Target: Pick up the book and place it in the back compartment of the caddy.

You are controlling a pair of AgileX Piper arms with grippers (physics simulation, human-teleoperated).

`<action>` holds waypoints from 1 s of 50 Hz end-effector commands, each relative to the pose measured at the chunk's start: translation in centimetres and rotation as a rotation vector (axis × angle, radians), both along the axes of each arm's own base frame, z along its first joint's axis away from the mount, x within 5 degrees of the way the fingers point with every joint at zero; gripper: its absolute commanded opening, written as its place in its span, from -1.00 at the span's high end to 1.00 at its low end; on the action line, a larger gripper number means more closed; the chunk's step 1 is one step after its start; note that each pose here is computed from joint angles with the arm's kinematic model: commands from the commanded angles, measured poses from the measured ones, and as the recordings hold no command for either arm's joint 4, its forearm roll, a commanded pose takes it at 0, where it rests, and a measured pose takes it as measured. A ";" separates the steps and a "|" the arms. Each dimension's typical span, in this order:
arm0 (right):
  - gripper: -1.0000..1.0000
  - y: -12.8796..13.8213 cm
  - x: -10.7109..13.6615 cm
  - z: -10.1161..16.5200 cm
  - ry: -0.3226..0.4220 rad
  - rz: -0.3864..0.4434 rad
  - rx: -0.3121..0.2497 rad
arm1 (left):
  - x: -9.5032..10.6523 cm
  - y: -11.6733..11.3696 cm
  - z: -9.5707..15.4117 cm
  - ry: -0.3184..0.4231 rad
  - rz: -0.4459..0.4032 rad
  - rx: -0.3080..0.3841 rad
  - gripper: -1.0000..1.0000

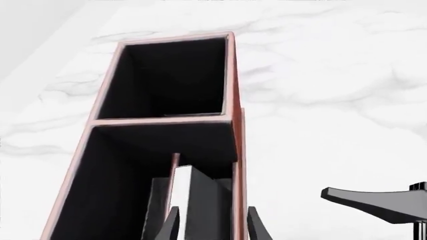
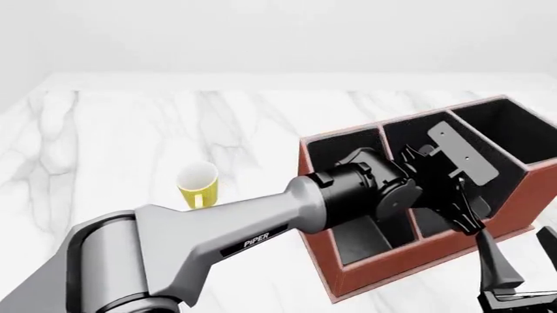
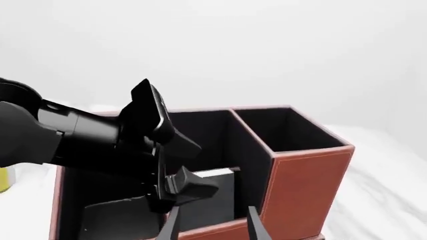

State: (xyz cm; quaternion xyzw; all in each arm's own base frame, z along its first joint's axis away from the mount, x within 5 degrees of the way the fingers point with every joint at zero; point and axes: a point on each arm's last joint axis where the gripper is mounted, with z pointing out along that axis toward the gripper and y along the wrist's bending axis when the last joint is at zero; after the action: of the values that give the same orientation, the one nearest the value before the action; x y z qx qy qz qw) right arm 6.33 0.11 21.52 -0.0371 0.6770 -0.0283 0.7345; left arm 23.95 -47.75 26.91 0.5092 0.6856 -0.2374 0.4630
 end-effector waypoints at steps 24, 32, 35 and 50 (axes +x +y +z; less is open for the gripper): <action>-1.00 0.0 -0.1 0.1 -0.012 0.003 0.069 | -1.5 7.3 10.5 -0.121 0.028 -0.120 -1.00; -1.00 0.0 0.0 0.1 -0.011 0.000 0.067 | -2.0 9.2 12.1 -0.150 0.032 -0.137 -1.00; -1.00 0.0 -0.2 0.1 -0.011 0.001 0.066 | -2.5 9.9 12.8 -0.162 0.027 -0.142 -1.00; -1.00 0.0 0.0 0.1 -0.011 0.002 0.067 | -2.3 17.1 14.4 -0.203 0.135 -0.226 -1.00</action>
State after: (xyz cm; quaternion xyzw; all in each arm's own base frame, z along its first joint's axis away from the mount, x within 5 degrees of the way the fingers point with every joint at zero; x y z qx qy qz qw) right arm 6.28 0.07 21.63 -0.0127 0.6735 -0.0053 0.7391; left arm 21.18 -35.10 40.82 0.4640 0.6313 -0.2387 0.5737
